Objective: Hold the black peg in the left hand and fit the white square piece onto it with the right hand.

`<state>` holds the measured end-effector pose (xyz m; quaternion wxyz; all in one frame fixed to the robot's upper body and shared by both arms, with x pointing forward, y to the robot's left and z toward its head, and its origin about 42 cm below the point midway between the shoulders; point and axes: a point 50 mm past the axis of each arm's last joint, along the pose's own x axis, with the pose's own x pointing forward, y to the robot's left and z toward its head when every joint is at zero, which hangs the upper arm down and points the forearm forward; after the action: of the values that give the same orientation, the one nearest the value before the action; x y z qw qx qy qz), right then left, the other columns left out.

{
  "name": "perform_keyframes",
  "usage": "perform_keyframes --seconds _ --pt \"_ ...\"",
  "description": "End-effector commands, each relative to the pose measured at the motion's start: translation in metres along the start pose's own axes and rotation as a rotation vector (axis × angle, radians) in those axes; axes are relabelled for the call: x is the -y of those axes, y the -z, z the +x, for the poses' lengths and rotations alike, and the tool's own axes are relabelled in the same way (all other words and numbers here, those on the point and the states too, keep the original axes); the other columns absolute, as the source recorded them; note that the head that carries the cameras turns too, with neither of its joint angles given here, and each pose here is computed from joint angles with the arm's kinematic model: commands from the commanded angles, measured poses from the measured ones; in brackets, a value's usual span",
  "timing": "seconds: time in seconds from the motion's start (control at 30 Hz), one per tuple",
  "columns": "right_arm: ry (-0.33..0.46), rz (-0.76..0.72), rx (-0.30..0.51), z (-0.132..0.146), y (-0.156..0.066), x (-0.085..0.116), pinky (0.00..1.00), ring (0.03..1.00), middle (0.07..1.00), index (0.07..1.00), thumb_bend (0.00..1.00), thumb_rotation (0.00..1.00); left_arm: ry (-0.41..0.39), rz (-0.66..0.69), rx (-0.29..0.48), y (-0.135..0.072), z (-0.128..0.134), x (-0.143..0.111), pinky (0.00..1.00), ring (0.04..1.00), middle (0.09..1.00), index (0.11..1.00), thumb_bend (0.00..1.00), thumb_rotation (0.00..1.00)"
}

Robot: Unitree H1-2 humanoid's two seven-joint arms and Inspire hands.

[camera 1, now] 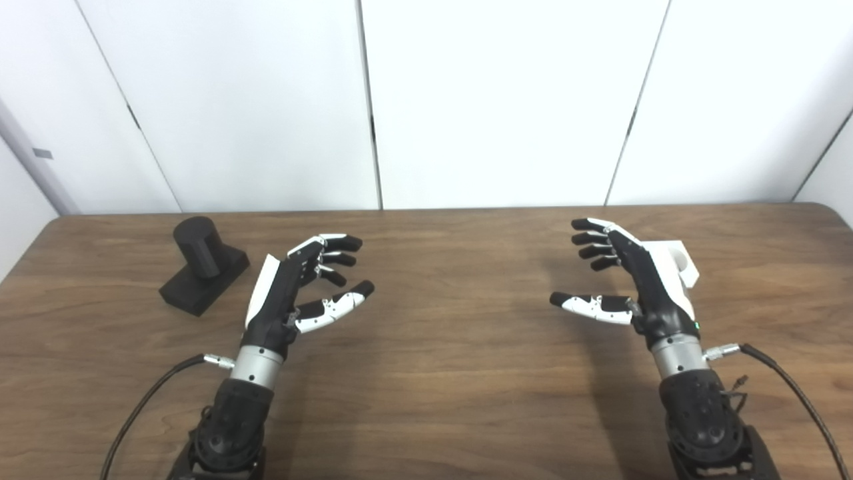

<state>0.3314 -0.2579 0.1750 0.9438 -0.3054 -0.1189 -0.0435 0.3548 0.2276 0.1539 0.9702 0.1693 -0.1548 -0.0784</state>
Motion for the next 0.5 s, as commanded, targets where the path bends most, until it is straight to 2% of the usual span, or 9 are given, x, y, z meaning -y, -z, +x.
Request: perform_keyframes --seconds 0.0,0.47 --pt "0.034 0.0 0.09 0.0102 -0.0172 0.0093 0.61 0.666 0.716 0.761 0.59 0.1 -0.016 0.013 0.079 -0.0171 0.0127 -0.0055 0.55 0.683 0.731 0.681 0.63 0.13" --pt "0.025 -0.003 0.093 0.0097 -0.0192 0.0082 0.6 0.666 0.71 0.758 0.59 0.09 -0.003 0.016 0.086 -0.0155 0.013 -0.0036 0.55 0.675 0.714 0.667 0.62 0.12"
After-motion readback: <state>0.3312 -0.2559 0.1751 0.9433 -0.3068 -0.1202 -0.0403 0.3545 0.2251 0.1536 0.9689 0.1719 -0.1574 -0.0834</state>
